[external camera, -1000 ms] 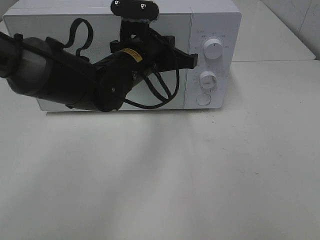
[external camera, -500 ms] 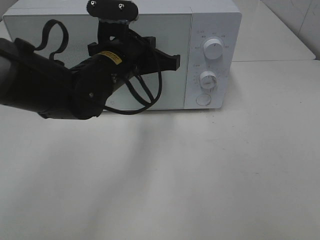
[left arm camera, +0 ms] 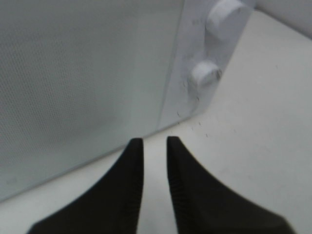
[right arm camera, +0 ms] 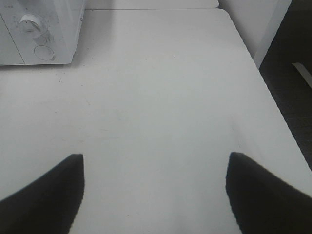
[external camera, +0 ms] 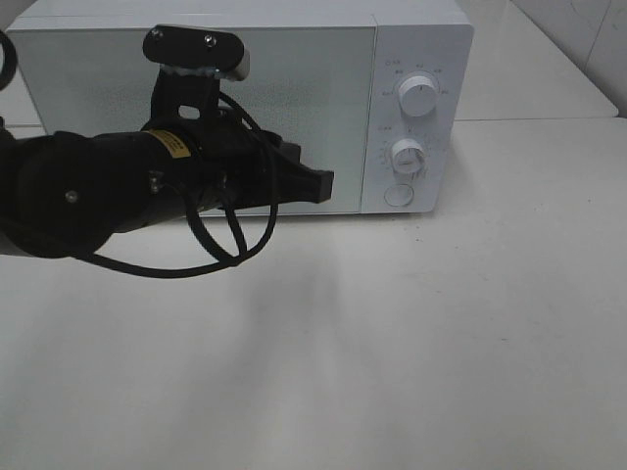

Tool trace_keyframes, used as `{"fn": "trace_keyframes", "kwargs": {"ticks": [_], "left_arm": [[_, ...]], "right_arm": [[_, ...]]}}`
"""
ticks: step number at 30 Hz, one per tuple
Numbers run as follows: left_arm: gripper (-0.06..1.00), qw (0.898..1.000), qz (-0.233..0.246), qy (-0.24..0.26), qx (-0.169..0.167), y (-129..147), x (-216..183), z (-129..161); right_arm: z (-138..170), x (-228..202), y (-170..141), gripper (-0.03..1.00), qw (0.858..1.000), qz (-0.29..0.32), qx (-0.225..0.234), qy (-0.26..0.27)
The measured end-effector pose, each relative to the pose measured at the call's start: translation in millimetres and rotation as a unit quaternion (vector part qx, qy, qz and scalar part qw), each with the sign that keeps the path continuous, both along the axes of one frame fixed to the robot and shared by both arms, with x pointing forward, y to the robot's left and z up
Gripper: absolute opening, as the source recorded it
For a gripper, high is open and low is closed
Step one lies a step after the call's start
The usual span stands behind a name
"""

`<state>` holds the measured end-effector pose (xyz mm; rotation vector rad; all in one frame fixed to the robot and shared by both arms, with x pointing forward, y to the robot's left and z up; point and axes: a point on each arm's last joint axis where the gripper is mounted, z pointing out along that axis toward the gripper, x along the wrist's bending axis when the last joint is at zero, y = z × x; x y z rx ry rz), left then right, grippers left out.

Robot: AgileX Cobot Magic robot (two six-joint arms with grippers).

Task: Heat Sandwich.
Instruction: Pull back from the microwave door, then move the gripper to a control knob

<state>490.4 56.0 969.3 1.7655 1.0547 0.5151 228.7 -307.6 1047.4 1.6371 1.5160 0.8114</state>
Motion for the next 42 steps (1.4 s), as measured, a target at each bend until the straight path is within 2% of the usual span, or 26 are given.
{"fn": "trace_keyframes", "kwargs": {"ticks": [1,2,3,4,6,7,10,11,13,14,15,18,19,20,22,23,26,28,29,31,32,33,36,37,38,42], "left_arm": [[0.33,0.999,-0.018,0.036,0.013,0.8,-6.6,0.6],[0.57,0.998,-0.024,0.048,0.017,1.3,-9.1,1.4],[0.72,0.997,-0.031,0.063,0.022,1.8,-12.1,1.4],[0.72,0.997,-0.031,0.063,0.022,1.8,-12.1,1.4],[0.93,0.993,-0.05,0.103,0.039,2.9,-19.5,-0.4],[0.95,0.991,-0.055,0.114,0.044,3.3,-21.6,-1.0],[0.97,0.986,-0.068,0.14,0.058,4.3,-26.7,-3.1],[0.98,0.978,-0.087,0.17,0.079,6.2,-33.3,-5.1],[0.98,0.97,-0.099,0.2,0.095,11.0,-38.0,-5.1],[0.98,0.97,-0.099,0.2,0.095,11.0,-38.0,-5.1],[0.98,0.96,-0.101,0.237,0.105,19.6,-40.1,-4.1],[0.98,0.948,-0.088,0.284,0.112,37.7,-37.4,-0.8],[0.98,0.948,-0.088,0.284,0.112,37.7,-37.4,-0.8],[0.99,0.941,-0.079,0.306,0.117,52.1,-34.7,3.4],[0.99,0.935,-0.068,0.325,0.125,69.2,-31.2,8.4],[0.99,0.935,-0.068,0.325,0.125,69.2,-31.2,8.4],[0.99,0.931,-0.037,0.338,0.132,105.3,-26.5,24.5],[0.99,0.931,-0.028,0.338,0.132,113.9,-26.5,29.7],[0.99,0.93,-0.006,0.341,0.133,133.5,-26.6,38.7],[0.99,0.932,0.025,0.337,0.133,156.0,-26.5,48.3],[0.99,0.933,0.059,0.329,0.13,178.1,-29.0,59.2],[0.99,0.933,0.059,0.329,0.13,178.1,-29.0,59.2],[0.99,0.935,0.109,0.316,0.117,206.2,-36.2,74.4],[0.99,0.935,0.109,0.316,0.117,206.2,-36.2,74.4],[0.99,0.935,0.14,0.307,0.108,221.3,-43.8,84.0],[0.99,0.933,0.198,0.287,0.09,242.6,-64.6,103.1]], "right_arm": [[0.0,0.0,0.0,0.77,1.0,0.0,0.0,0.0],[0.0,0.0,0.0,0.77,1.0,0.0,0.0,0.0],[0.0,0.0,0.0,0.77,1.0,0.0,0.0,0.0],[0.0,0.0,0.0,0.77,1.0,0.0,0.0,0.0],[0.0,0.0,0.0,0.77,1.0,0.0,0.0,0.0],[0.0,0.0,0.0,0.77,1.0,0.0,0.0,0.0],[0.0,0.0,0.0,0.77,1.0,0.0,0.0,0.0],[0.0,0.0,0.0,0.77,1.0,0.0,0.0,0.0],[0.0,0.0,0.0,0.77,1.0,0.0,0.0,0.0],[0.0,0.0,0.0,0.77,1.0,0.0,0.0,0.0],[0.0,0.0,0.0,0.77,1.0,0.0,0.0,0.0],[0.0,0.0,0.0,0.77,1.0,0.0,0.0,0.0],[0.0,0.0,0.0,0.77,1.0,0.0,0.0,0.0],[0.0,0.0,0.0,0.77,1.0,0.0,0.0,0.0],[0.0,0.0,0.0,0.77,1.0,0.0,0.0,0.0],[0.0,0.0,0.0,0.77,1.0,0.0,0.0,0.0],[0.0,0.0,0.0,0.77,1.0,0.0,0.0,0.0],[0.0,0.0,0.0,0.77,1.0,0.0,0.0,0.0],[0.0,0.0,0.0,0.77,1.0,0.0,0.0,0.0],[0.0,0.0,0.0,0.77,1.0,0.0,0.0,0.0],[0.0,0.0,0.0,0.77,1.0,0.0,0.0,0.0],[0.0,0.0,0.0,0.77,1.0,0.0,0.0,0.0],[0.0,0.0,0.0,0.77,1.0,0.0,0.0,0.0],[0.0,0.0,0.0,0.77,1.0,0.0,0.0,0.0],[0.0,0.0,0.0,0.77,1.0,0.0,0.0,0.0],[0.0,0.0,0.0,0.77,1.0,0.0,0.0,0.0]]}}
